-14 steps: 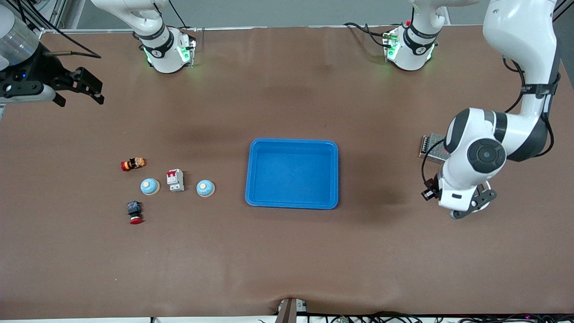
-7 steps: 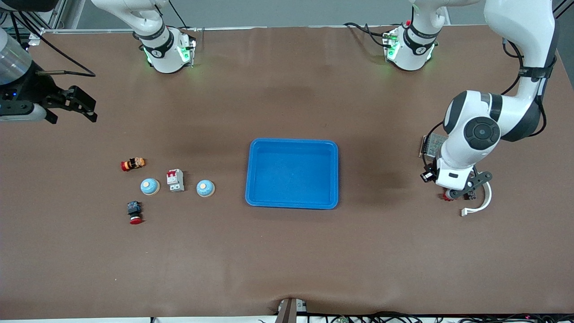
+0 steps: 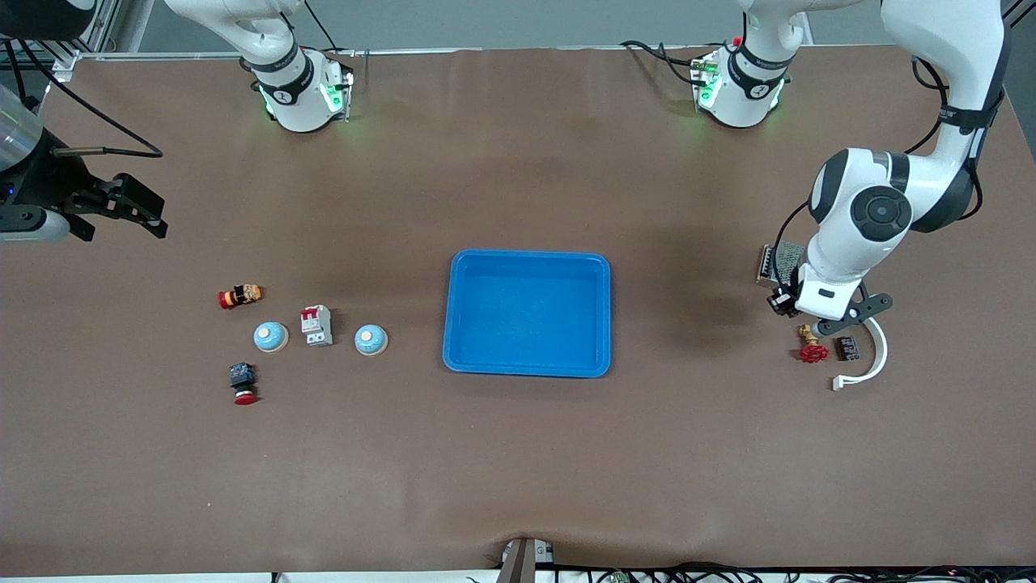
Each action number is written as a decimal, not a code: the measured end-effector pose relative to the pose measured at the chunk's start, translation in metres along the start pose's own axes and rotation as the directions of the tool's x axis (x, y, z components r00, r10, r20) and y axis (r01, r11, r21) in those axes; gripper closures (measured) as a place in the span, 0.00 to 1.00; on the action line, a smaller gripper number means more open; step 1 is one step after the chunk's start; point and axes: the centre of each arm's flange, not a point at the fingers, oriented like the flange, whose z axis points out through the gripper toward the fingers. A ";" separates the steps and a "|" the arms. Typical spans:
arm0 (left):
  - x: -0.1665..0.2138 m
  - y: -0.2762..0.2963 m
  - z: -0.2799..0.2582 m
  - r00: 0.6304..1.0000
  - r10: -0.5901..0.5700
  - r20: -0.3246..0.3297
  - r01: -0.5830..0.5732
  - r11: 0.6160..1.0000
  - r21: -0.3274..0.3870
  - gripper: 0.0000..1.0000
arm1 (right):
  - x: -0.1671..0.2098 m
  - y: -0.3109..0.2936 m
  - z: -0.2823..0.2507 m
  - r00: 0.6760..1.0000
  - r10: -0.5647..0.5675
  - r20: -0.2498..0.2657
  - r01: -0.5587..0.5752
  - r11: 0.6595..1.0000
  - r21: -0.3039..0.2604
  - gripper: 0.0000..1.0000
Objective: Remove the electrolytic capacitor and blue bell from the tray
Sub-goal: 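Move the held capacitor with the left gripper over the metal power supply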
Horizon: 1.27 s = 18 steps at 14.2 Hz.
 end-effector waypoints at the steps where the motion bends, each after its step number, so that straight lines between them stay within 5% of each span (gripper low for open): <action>1: -0.003 -0.004 0.003 1.000 0.005 -0.003 -0.005 1.000 -0.004 0.66 | 0.000 0.002 -0.001 1.000 0.002 0.003 -0.002 1.000 0.000 0.00; 12: -0.040 -0.026 0.004 0.999 0.045 0.001 -0.045 0.999 0.007 0.66 | -0.013 0.056 -0.008 0.991 0.019 0.132 -0.020 1.000 0.002 0.00; 18: -0.043 -0.066 0.020 0.997 0.080 -0.022 -0.080 0.997 -0.018 0.66 | -0.012 0.051 -0.021 0.996 0.011 0.093 -0.011 1.000 0.001 0.00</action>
